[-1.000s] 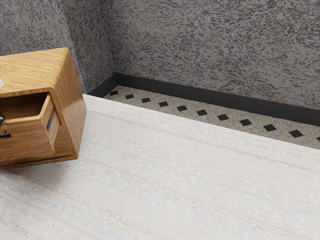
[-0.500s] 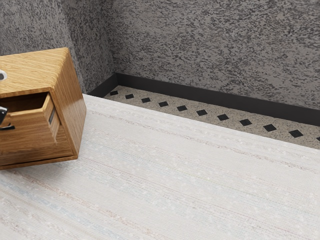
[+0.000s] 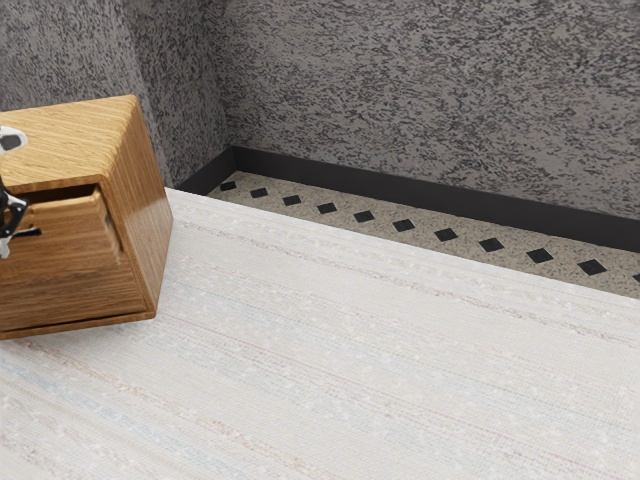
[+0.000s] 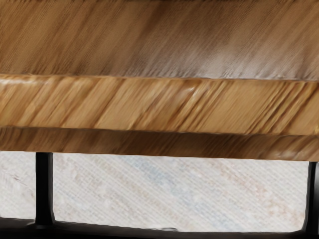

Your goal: Push the drawer handle with one arm to close the drawer

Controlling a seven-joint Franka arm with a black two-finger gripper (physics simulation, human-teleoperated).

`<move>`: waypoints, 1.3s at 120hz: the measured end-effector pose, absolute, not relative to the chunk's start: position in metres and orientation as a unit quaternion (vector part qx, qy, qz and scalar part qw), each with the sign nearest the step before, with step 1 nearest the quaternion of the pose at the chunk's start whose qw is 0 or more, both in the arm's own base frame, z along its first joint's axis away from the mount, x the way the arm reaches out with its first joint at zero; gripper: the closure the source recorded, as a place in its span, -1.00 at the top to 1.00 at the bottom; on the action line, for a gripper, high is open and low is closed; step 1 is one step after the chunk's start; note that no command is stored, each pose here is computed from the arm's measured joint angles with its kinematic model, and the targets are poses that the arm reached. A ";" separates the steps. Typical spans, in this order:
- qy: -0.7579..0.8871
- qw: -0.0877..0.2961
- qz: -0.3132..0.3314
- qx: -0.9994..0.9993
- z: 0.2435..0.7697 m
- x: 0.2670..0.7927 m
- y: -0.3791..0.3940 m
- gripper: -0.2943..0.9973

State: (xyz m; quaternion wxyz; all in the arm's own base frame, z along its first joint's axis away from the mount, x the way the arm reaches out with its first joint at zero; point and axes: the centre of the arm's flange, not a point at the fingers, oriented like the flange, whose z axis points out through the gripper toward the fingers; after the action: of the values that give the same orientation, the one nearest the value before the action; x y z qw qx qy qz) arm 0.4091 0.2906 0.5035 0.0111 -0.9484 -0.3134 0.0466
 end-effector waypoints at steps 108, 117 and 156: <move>-0.322 0.017 0.009 -0.947 0.542 0.404 0.303 -0.65; -0.281 0.041 -0.032 -0.958 0.612 0.398 0.244 -0.41; -0.093 0.025 0.029 -0.995 0.753 0.329 0.149 0.33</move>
State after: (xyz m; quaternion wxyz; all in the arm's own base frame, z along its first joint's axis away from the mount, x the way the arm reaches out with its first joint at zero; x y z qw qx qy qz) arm 0.3286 0.1486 0.7525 0.0249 -0.9950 -0.0927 0.0288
